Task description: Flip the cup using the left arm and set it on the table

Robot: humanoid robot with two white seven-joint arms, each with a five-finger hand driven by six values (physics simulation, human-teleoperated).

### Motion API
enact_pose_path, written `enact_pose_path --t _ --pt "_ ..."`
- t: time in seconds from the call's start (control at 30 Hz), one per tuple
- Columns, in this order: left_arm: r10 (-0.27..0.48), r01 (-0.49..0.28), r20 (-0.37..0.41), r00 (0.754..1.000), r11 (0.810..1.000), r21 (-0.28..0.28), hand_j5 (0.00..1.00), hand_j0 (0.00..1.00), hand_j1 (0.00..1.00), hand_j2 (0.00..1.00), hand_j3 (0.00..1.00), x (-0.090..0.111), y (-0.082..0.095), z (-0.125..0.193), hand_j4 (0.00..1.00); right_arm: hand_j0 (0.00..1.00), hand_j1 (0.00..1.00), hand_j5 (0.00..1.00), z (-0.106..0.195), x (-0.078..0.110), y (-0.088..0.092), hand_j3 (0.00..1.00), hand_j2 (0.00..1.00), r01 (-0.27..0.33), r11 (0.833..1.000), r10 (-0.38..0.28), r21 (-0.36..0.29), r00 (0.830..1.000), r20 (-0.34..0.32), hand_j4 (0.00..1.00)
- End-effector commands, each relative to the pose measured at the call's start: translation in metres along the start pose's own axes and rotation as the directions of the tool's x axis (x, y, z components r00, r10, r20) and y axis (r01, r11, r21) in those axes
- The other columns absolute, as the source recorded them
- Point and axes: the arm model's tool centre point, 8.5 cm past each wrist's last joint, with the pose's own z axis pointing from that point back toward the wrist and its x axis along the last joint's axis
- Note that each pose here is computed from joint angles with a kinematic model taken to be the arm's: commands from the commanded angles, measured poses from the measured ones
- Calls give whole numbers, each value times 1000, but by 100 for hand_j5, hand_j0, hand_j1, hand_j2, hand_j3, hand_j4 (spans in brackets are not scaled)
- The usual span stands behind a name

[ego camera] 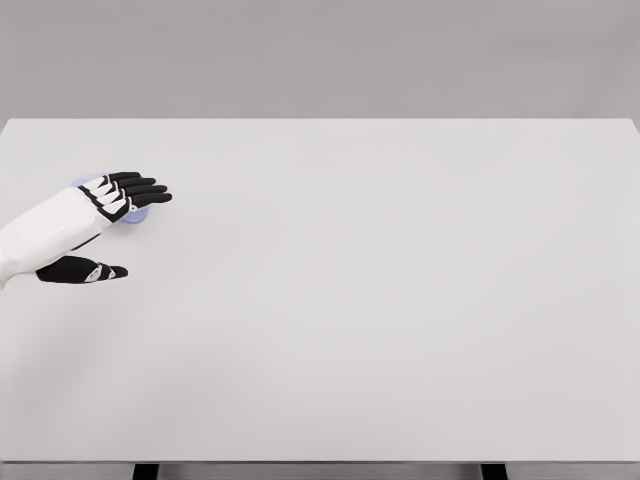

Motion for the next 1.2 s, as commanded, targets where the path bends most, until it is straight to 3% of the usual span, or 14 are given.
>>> enact_pose_path --t 0.0,0.23,0.33,0.47,0.53,0.63,0.7,0.73,0.8,0.83,0.9,1.0,1.1,1.17 --pt "4 -4 -1 1000 1000 5 100 100 100 100 100 0 1 0 100 100 100 100 0 -2 -1 100 100 0 1000 0 -2 1000 -2 100" --pt "1 -1 -7 1000 1000 2 100 100 100 100 100 -2 2 1 100 100 100 100 0 -3 -1 100 100 -1 1000 1 -4 1000 -7 100" --pt "-39 38 -42 998 999 -31 100 100 100 100 100 -12 -1 6 100 100 100 100 0 -3 -1 100 100 -1 1000 1 -4 1000 -5 100" --pt "-73 74 -82 994 997 6 100 100 100 100 100 -22 16 12 100 100 100 100 0 -3 -1 100 100 -1 1000 1 -4 1000 -5 100" --pt "-83 88 -144 986 996 30 100 100 100 100 100 -38 26 24 100 100 100 100 0 -3 -1 100 100 -1 1000 1 -4 1000 -5 100" --pt "-91 95 -120 989 995 35 96 96 96 96 96 -34 33 16 96 100 100 100 0 -3 -1 100 100 -1 1000 1 -4 1000 -5 100" --pt "-80 57 -166 983 988 -140 95 95 95 95 95 -42 34 8 95 100 100 100 0 -3 -1 100 100 -1 1000 1 -4 1000 -5 100" --pt "-33 -5 -196 980 982 -191 95 95 95 95 95 -47 37 3 95 100 100 100 0 -3 -1 100 100 -1 1000 1 -4 1000 -7 100" --pt "46 -102 -314 948 981 -164 95 95 95 95 95 -60 41 0 95 100 100 100 0 -3 -1 100 100 -1 1000 1 -4 1000 -5 100" --pt "74 -123 -361 930 986 -114 95 95 95 95 95 -65 54 -9 95 100 100 100 0 -3 -1 100 100 -1 1000 1 -4 1000 -5 100" --pt "144 -197 -431 891 977 -79 96 96 96 96 96 -78 45 -14 96 100 100 100 0 -3 -1 100 100 -1 1000 1 -4 1000 -5 100" --pt "166 -233 -456 874 968 -94 97 97 97 97 97 -87 32 -15 97 100 100 100 0 -3 -1 100 100 -1 1000 1 -4 1000 -5 100" --pt "151 -245 -436 887 955 -166 100 100 100 100 100 -83 12 -27 100 100 100 100 0 -3 -1 100 100 -1 1000 1 -4 1000 -5 100" --pt "109 -212 -439 892 958 -193 100 100 100 100 100 -84 15 -32 100 100 100 100 0 -3 -1 100 100 -1 1000 1 -4 1000 -5 100"
